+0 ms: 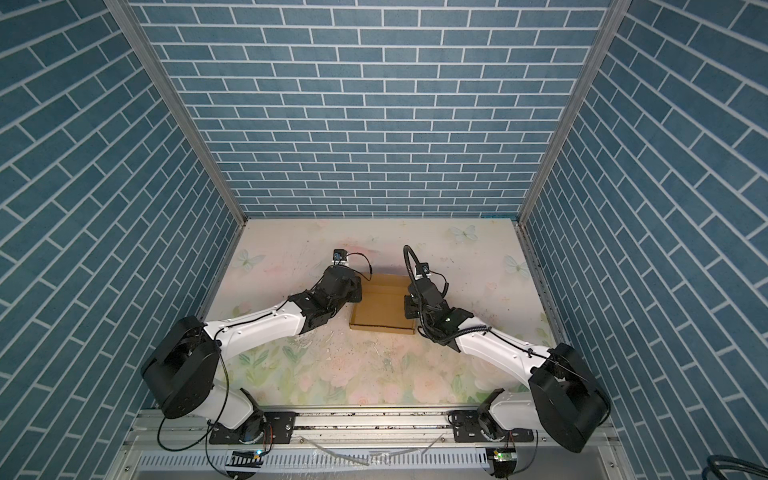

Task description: Fold the paper box

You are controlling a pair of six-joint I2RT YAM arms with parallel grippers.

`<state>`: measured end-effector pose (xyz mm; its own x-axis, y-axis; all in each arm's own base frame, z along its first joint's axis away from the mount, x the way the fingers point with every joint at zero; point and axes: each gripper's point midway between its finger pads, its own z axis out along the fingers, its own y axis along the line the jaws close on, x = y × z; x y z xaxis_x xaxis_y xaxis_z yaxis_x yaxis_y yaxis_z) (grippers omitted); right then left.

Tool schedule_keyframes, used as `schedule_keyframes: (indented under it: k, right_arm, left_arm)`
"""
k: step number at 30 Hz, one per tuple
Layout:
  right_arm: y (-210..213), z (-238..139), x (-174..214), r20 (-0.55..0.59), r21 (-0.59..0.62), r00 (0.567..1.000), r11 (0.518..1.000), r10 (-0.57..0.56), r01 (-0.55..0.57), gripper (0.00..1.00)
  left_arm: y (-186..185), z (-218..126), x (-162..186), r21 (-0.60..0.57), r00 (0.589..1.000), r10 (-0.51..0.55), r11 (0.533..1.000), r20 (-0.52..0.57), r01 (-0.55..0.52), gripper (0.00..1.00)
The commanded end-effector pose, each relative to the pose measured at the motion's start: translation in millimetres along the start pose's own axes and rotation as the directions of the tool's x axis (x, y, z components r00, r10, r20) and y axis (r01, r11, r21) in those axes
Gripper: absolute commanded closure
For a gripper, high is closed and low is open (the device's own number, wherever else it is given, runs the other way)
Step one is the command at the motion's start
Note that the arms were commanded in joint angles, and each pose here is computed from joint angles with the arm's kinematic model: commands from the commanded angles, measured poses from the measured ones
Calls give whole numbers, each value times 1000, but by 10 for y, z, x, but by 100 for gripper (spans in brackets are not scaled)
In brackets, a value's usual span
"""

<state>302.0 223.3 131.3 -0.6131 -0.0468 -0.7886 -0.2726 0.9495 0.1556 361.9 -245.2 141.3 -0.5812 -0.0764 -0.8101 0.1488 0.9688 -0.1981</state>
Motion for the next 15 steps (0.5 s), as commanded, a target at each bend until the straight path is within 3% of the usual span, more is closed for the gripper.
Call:
schedule_keyframes:
  k: [1,15]
  right_arm:
    - [28,-34,58,3,-14,1000,999,29,-29,85]
    - [-27,-41,215,1,9,999,999,37,-37,86]
  left_arm:
    - [-22,-43,69,16,1000,-17,1000,-7,17,94]
    - [-14,-56,237,36,1000,5,999,-11,-5,94]
